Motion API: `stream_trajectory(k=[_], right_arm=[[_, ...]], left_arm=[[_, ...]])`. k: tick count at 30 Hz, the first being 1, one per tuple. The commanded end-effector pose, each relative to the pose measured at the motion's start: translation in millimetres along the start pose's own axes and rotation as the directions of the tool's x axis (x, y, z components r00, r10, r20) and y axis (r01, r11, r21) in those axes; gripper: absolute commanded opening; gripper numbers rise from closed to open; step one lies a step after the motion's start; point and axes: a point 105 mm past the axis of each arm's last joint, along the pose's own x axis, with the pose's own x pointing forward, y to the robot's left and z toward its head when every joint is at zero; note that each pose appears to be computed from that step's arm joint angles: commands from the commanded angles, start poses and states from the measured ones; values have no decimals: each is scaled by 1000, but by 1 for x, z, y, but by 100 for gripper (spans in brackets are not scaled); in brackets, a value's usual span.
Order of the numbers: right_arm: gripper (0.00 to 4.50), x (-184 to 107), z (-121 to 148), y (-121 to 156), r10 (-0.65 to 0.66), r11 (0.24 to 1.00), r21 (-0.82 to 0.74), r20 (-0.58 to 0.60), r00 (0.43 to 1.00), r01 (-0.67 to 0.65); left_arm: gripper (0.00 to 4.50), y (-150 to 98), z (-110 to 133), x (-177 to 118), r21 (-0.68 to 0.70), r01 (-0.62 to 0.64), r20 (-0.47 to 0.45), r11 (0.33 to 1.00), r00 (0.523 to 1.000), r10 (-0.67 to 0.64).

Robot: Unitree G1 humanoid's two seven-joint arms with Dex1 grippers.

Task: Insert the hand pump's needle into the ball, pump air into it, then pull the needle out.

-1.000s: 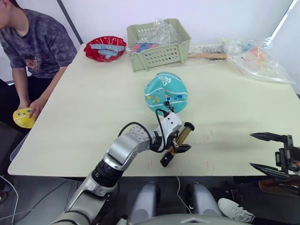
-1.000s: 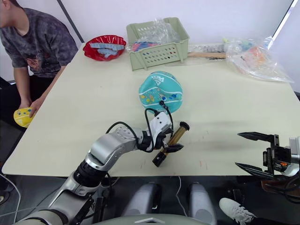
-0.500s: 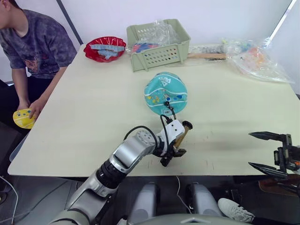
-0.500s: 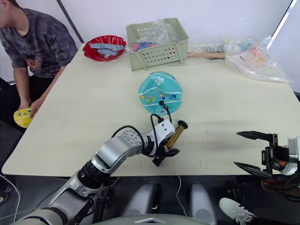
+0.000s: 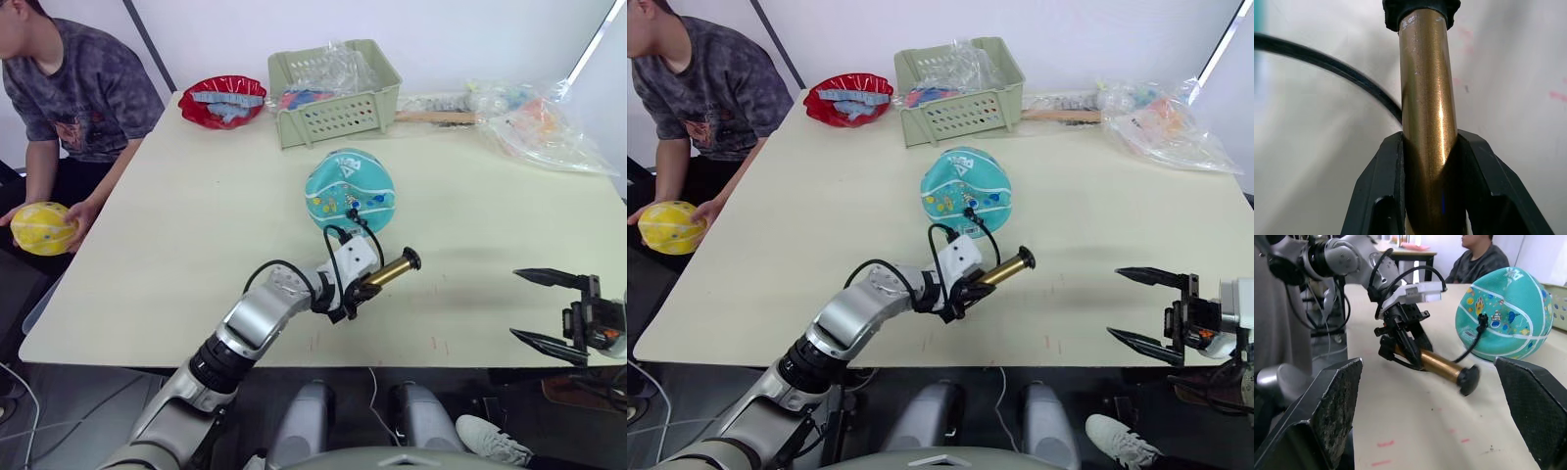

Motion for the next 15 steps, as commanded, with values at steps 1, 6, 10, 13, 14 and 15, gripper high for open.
stream_trajectory(k=[1, 6, 10, 13, 14, 15], right_arm=[[450, 9, 18, -8, -58, 998, -15, 71, 996, 59], [450, 19, 35, -18, -175, 984, 48, 158, 972, 170], [450, 35, 43, -30, -322, 943, 153, 207, 924, 294], [450, 55, 45, -38, -460, 864, 339, 226, 859, 373], [450, 61, 44, -40, -497, 834, 388, 218, 840, 393], [450, 67, 43, -41, -527, 803, 440, 207, 825, 402]], left_arm=[[98, 10, 23, -10, 35, 8, 160, 999, 987, -14], [98, 14, 44, -18, 44, 22, 367, 999, 929, -36], [98, 10, 46, -18, 59, 65, 456, 996, 886, -85], [98, 11, 46, -17, 61, 78, 519, 995, 849, -99], [98, 10, 45, -17, 62, 83, 531, 995, 841, -103], [98, 9, 44, -17, 62, 89, 543, 994, 833, -109]])
